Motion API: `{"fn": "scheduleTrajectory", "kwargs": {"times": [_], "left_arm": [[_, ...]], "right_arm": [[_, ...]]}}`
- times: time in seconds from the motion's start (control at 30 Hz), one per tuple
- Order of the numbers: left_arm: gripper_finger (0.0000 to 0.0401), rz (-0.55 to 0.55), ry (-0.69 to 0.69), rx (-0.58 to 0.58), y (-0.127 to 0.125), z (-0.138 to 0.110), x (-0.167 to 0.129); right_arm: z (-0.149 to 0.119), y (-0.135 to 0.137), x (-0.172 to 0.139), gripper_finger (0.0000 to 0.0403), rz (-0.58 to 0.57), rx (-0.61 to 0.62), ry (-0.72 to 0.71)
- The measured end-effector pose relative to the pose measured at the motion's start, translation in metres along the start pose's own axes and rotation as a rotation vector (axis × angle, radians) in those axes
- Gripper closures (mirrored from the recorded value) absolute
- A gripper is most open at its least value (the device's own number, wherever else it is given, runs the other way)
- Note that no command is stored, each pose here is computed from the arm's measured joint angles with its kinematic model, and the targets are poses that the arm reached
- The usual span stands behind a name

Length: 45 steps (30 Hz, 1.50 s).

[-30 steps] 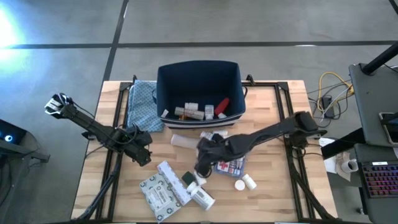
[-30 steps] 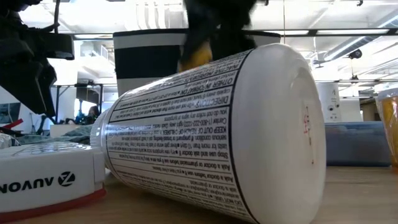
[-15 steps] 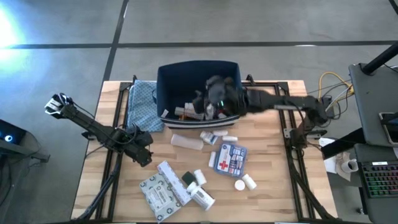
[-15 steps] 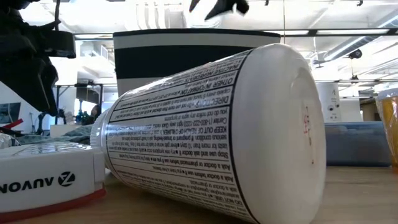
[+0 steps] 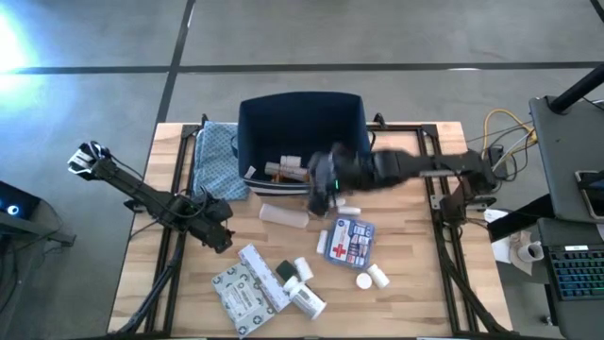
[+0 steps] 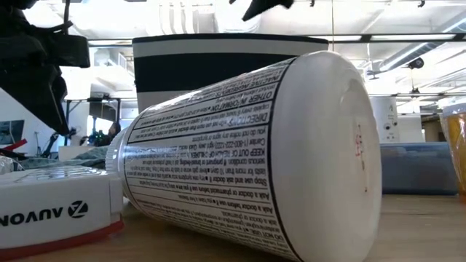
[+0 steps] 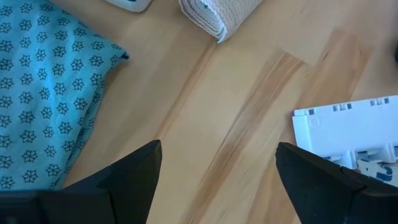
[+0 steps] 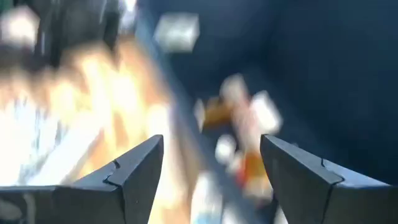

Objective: Pick & place medical supplies in basket/bin
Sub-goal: Put the orange pill bottle into the blue bin

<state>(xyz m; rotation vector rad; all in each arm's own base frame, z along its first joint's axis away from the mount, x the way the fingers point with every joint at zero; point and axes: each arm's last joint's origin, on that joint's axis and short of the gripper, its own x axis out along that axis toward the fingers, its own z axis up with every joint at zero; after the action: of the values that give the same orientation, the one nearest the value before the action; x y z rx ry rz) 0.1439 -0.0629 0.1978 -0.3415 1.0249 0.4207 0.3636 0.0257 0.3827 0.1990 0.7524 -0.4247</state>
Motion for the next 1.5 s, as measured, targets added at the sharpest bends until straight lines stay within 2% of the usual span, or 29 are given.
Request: {"fn": "scheduleTrajectory", "kwargs": {"times": [0.1,0.2,0.33,0.4,0.53,0.6,0.8,1.23,1.33,1.5], "left_arm": [[0.0106,-0.001,-0.001,-0.001,0.0,0.0,0.0],[0.0107,-0.002,-0.002,0.003,0.0,0.0,0.0],[0.0106,-0.002,-0.001,0.032,0.0,0.0,0.0],[0.0106,0.0,0.0,0.049,0.0,-0.001,0.001],[0.0107,0.004,0.003,0.075,0.001,-0.002,0.002],[0.0107,0.007,0.006,0.079,0.001,-0.002,0.003],[0.0107,0.01,0.008,0.081,0.002,-0.003,0.004],[0.0107,0.014,0.011,0.086,0.002,-0.004,0.004],[0.0107,0.014,0.012,0.086,0.002,-0.004,0.004],[0.0107,0.018,0.015,0.088,0.003,-0.005,0.005]], "right_arm": [[-0.039,0.026,-0.013,0.0143,-0.018,-0.022,0.197],[-0.082,0.042,-0.028,0.0143,-0.089,0.04,0.437],[-0.127,0.067,-0.037,0.0142,-0.102,0.128,0.606],[-0.148,0.082,-0.038,0.0142,-0.061,0.126,0.66],[-0.188,0.113,-0.028,0.0142,0.016,0.018,0.669],[-0.2,0.123,-0.022,0.0142,0.042,-0.013,0.661],[-0.225,0.135,0.002,0.0142,-0.022,-0.065,0.698],[-0.249,0.144,0.039,0.0145,-0.107,-0.101,0.763],[-0.246,0.143,0.04,0.0161,-0.105,-0.078,0.763],[-0.238,0.141,0.039,0.0211,-0.086,-0.04,0.748]]}}
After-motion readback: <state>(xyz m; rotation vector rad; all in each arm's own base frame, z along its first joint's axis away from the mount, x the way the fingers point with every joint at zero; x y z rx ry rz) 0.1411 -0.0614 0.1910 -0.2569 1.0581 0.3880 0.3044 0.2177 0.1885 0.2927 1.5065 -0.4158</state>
